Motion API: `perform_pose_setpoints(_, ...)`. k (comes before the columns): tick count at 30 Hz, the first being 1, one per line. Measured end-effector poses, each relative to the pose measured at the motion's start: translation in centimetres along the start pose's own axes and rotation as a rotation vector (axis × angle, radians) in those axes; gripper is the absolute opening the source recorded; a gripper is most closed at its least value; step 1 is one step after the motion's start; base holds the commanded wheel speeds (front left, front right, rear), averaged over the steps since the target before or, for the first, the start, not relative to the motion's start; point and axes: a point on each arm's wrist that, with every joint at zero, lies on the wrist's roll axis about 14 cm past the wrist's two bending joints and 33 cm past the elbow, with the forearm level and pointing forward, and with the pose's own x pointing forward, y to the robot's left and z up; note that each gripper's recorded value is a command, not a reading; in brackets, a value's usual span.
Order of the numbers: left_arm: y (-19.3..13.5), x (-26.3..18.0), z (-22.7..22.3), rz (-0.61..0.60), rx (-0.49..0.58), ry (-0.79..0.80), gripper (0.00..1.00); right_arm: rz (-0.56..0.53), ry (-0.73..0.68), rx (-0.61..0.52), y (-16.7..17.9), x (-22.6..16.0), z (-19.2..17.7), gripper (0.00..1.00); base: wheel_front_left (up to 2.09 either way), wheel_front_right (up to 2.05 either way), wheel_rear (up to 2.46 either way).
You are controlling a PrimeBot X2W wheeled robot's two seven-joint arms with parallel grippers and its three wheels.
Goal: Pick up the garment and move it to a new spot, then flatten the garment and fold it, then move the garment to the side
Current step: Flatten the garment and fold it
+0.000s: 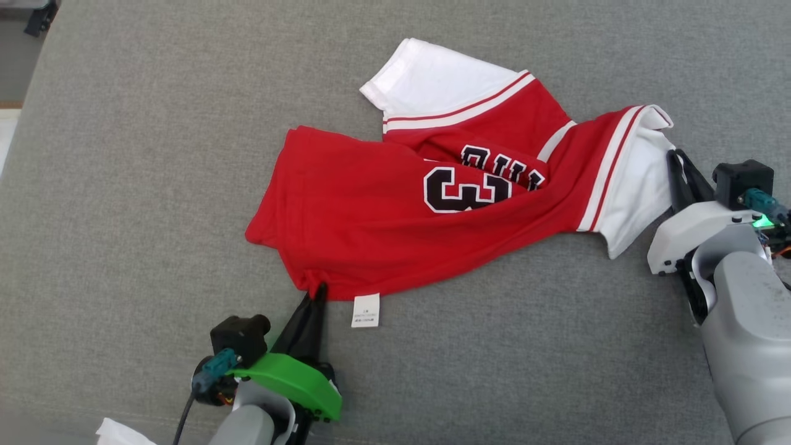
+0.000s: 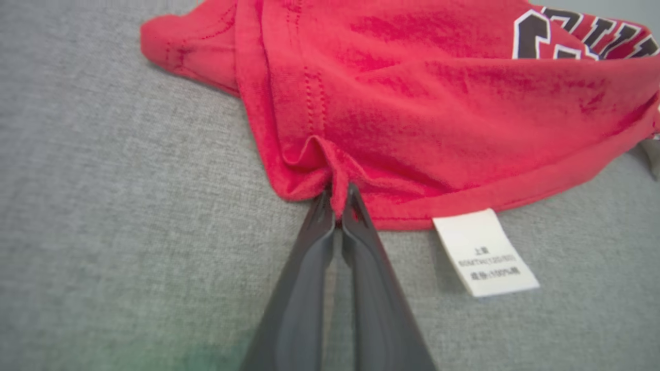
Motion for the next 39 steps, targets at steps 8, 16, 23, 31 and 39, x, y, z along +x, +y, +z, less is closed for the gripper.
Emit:
perform_pose_setpoints(8,-1.7,-0.5,8.1,-0.065,0.074,-0.245,0.00,0.011,-0.303,0.134,0.2,-2.8,9.5,0.00,0.00,0.00,0.00)
perform_pose_setpoints(16,-5.7,-3.5,22.3,-0.218,0.277,-0.637,0.00,0.033,-0.605,0.343,-1.7,-7.9,19.6,0.00,0.00,0.00,0.00)
perform_pose_setpoints(23,-11.6,-6.6,31.4,-0.392,0.440,-0.880,0.00,0.081,-0.881,0.425,-4.3,-14.5,29.3,0.00,0.00,0.00,0.00)
perform_pose_setpoints(31,-17.8,-8.2,39.5,-0.531,0.520,-1.030,0.00,0.053,-1.166,0.227,-7.3,-23.1,40.4,0.00,0.00,0.00,0.00)
perform_pose_setpoints(39,-18.0,-1.7,41.6,-0.482,0.533,-0.911,0.00,-0.061,-1.130,0.126,-9.9,-19.5,43.9,0.00,0.00,0.00,0.00)
